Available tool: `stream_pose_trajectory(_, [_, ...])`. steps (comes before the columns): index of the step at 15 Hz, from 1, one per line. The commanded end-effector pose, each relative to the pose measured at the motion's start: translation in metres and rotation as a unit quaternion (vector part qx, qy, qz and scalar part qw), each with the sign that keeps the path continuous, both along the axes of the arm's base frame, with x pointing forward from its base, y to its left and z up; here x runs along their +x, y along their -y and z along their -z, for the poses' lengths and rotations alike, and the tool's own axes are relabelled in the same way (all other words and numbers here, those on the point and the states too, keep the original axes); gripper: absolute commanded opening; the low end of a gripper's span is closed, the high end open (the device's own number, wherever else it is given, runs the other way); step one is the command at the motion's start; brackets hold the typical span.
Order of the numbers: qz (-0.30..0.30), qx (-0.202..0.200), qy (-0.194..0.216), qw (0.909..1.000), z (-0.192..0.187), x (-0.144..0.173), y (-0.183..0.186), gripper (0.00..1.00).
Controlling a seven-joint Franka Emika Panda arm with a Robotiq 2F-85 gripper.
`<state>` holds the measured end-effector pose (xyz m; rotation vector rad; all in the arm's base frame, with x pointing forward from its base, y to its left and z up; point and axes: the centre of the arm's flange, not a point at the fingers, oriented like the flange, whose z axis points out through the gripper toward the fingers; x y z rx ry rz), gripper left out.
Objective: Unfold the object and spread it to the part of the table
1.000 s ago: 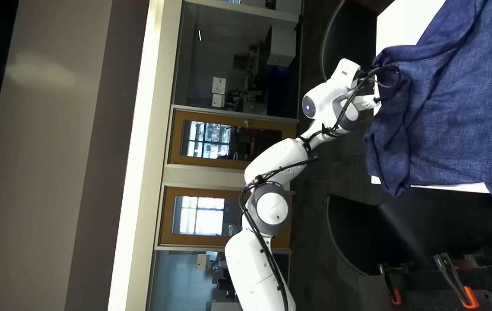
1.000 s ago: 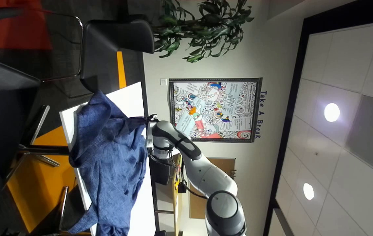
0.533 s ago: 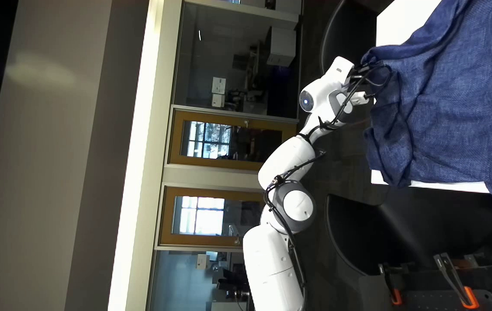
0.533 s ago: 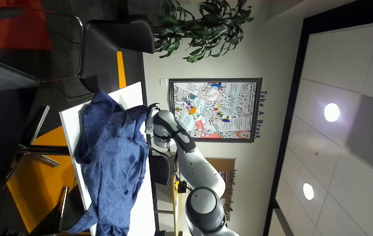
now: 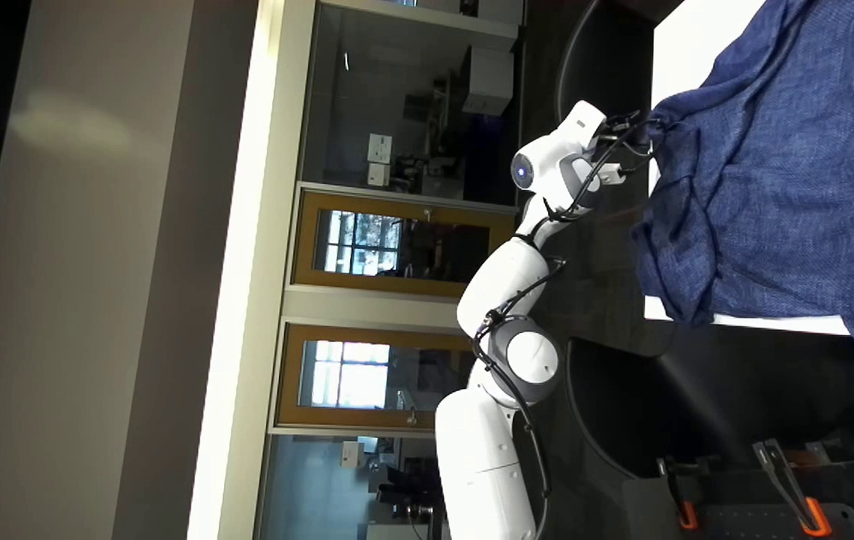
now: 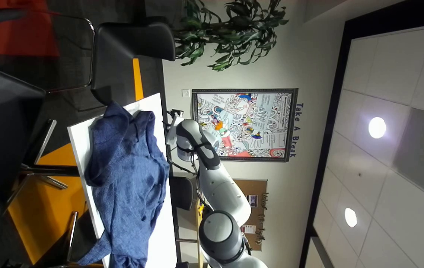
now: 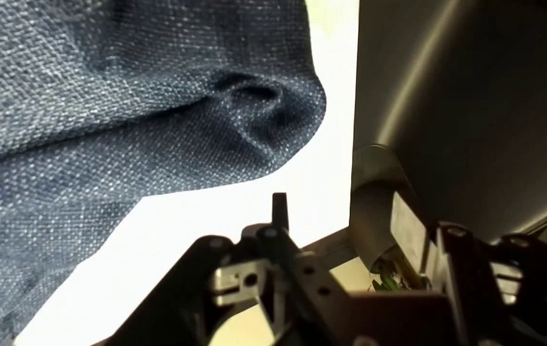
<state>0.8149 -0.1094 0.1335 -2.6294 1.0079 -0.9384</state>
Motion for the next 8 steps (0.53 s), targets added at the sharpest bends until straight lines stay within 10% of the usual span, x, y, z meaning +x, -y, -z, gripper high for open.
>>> stream_pose_trajectory(1, [0.010, -0.014, -0.001, 0.9999, -0.011, -0.023, 0.005, 0.92])
stream_pose_trajectory(8, [-0.019, -0.002, -0.038, 0.9991, -0.018, -0.088, 0.012, 1.00])
